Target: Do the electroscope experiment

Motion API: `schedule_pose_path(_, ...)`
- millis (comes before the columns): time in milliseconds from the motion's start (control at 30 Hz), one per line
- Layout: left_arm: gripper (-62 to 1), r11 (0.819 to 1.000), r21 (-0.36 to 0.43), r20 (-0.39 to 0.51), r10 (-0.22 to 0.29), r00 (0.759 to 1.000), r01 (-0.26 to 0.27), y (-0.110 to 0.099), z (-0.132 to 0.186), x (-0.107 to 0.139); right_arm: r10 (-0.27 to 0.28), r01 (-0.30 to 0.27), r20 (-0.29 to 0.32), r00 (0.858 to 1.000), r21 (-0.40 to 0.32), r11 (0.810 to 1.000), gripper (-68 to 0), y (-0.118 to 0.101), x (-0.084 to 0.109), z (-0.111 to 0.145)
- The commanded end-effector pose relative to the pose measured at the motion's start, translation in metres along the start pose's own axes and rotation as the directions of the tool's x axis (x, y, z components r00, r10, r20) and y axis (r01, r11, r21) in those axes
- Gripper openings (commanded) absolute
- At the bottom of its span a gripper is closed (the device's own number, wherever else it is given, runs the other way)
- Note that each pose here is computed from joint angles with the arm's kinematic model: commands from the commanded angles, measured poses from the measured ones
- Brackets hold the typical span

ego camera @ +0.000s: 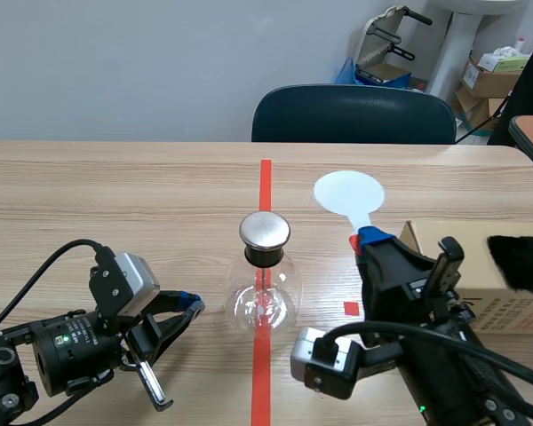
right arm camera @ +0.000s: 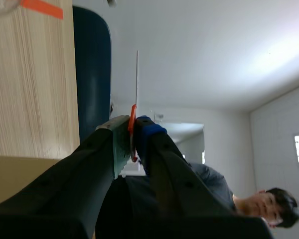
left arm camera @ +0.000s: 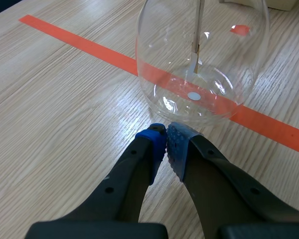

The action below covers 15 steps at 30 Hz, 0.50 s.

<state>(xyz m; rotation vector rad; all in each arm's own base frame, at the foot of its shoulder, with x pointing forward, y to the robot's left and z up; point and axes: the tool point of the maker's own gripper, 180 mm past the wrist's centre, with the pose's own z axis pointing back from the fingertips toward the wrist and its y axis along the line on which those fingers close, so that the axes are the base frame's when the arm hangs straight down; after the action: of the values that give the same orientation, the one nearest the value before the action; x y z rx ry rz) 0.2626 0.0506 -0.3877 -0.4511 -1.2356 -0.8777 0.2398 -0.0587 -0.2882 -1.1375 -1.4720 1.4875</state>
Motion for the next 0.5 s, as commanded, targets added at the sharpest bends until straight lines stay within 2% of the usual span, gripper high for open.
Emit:
schedule_pose_path(0, -55.3, 1.000, 0.003, 0.035, 0.004, 0.999, -0.004, 0.001, -0.003, 0.009, 0.013, -0.014, -0.027, 1.000, -0.037, 0.999, -66.9, -0.010, -0.009, -0.003)
schedule_pose_path(267, -55.3, 1.000, 0.003, 0.035, 0.004, 0.999, -0.004, 0.001, -0.003, 0.009, 0.007, -0.014, -0.187, 0.982, -0.037, 0.999, -66.9, -0.011, -0.037, 0.000)
schedule_pose_path(467, -55.3, 1.000, 0.003, 0.035, 0.004, 0.999, -0.004, 0.001, -0.003, 0.010, 0.004, -0.014, -0.247, 0.969, -0.037, 0.999, -66.9, -0.011, -0.048, 0.003)
